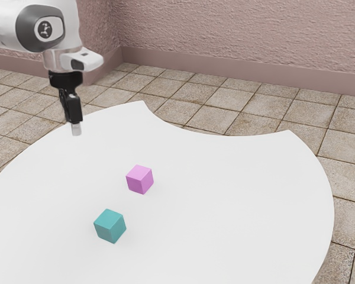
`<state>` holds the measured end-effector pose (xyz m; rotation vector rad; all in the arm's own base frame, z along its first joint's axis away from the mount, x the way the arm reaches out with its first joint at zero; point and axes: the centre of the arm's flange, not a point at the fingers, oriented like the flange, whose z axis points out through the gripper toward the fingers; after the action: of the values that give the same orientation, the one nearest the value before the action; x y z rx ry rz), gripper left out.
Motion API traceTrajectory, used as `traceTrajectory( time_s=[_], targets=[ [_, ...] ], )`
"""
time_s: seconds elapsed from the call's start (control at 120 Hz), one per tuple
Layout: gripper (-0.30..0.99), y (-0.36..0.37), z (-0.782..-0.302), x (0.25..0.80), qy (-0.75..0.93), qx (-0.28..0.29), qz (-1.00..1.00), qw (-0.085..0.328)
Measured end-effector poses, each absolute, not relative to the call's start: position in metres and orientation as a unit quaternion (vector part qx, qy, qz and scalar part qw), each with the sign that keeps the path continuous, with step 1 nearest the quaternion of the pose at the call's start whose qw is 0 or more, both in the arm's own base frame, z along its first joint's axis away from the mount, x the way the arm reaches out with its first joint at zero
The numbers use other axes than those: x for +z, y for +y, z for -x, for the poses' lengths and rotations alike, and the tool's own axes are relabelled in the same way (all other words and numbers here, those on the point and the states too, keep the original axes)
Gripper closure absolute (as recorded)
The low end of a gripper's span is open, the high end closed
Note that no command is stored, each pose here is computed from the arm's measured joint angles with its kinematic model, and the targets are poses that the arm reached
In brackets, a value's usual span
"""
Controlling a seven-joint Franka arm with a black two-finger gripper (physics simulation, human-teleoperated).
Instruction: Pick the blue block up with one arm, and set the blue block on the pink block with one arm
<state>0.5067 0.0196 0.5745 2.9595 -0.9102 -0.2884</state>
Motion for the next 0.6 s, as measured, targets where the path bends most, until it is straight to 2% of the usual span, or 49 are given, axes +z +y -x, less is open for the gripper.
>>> traceTrajectory(
  time_s=[0.2,0.308,0.467,0.6],
  targets=[
    [0.0,0.006,-0.51,0.569,-0.348,-0.078,-0.934,0.009],
    [0.0,0.004,-0.475,0.496,-0.401,-0.103,-0.91,0.025],
    [0.0,0.005,-0.469,0.459,-0.479,-0.072,-0.874,0.03],
    [0.0,0.001,-0.457,0.385,-0.537,-0.067,-0.84,0.034]
  ],
)
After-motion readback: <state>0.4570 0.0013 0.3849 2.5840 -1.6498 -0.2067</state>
